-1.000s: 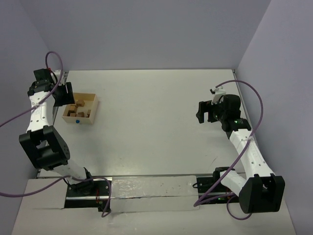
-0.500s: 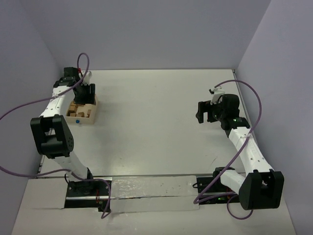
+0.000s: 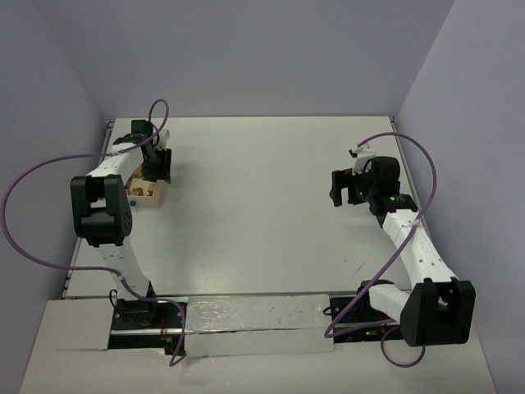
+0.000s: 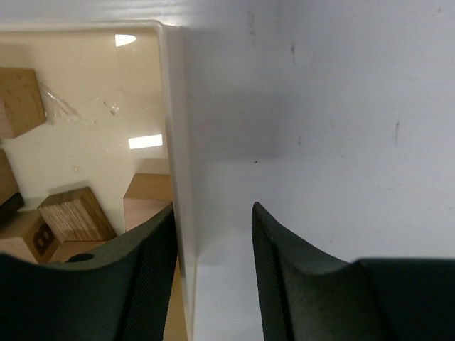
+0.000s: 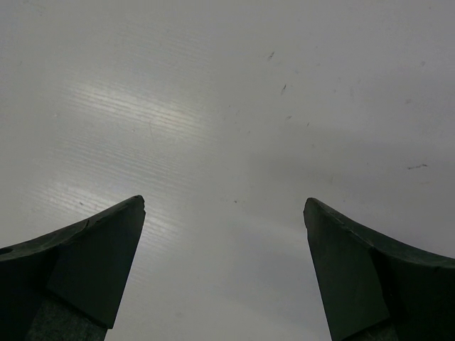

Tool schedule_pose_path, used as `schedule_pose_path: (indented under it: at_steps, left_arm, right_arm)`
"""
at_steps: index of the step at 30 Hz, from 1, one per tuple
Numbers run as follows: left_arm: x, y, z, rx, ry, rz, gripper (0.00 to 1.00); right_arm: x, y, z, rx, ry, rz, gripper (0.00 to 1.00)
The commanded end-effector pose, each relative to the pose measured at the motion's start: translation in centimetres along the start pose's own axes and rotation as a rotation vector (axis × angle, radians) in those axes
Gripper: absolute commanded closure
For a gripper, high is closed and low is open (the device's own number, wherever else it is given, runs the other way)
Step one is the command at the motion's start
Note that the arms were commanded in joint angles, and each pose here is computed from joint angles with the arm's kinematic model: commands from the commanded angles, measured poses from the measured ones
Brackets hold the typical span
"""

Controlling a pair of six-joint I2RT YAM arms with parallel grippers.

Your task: Build the wood block tower

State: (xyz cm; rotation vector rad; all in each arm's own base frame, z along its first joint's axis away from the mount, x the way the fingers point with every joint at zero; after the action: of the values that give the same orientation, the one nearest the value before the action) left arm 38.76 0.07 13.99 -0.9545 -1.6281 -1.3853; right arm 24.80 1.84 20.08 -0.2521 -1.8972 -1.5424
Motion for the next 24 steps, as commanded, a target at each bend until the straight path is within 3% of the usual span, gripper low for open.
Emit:
schedule_pose_path:
  at_steps: [1, 12, 18, 24]
  left_arm:
    - [-0.4, 2.2, -1.6, -0.015, -0.008, -0.091, 0.52]
    - [-2.9, 2.1, -1.5, 0.036, 0.026, -0.042, 0.59]
    - [-1.9, 2.2, -2.4, 0.014, -0.02, -0.047, 0.99]
    - [1.9, 1.7, -5.7, -0.048, -0.269, -0.068, 1.0]
  right_arm:
    - [0.3, 2.1, -0.7, 0.037, -0.038, -0.064, 0.0]
    - [0.4, 1.8, -0.9, 0.046, -0.058, -0.053, 0.0]
    - [0.4, 1.7, -0.9, 0.046, -0.061, -0.058, 0.0]
    - [0.6, 1.6, -0.8, 0.048, -0.062, -0.06, 0.0]
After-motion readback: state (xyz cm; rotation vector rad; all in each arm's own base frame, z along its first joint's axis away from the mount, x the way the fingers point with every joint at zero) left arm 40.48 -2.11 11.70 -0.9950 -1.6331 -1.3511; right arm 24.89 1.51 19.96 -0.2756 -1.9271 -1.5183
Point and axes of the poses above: each gripper's point midway between its finger pads, its own x axis back along the fingers, its own z axis along the line the jaws close on, y = z × x, the point moved 9 cm from there along x, back along the fingers, and after that the axes turned 10 degrees about x, right-handed, at the moved point
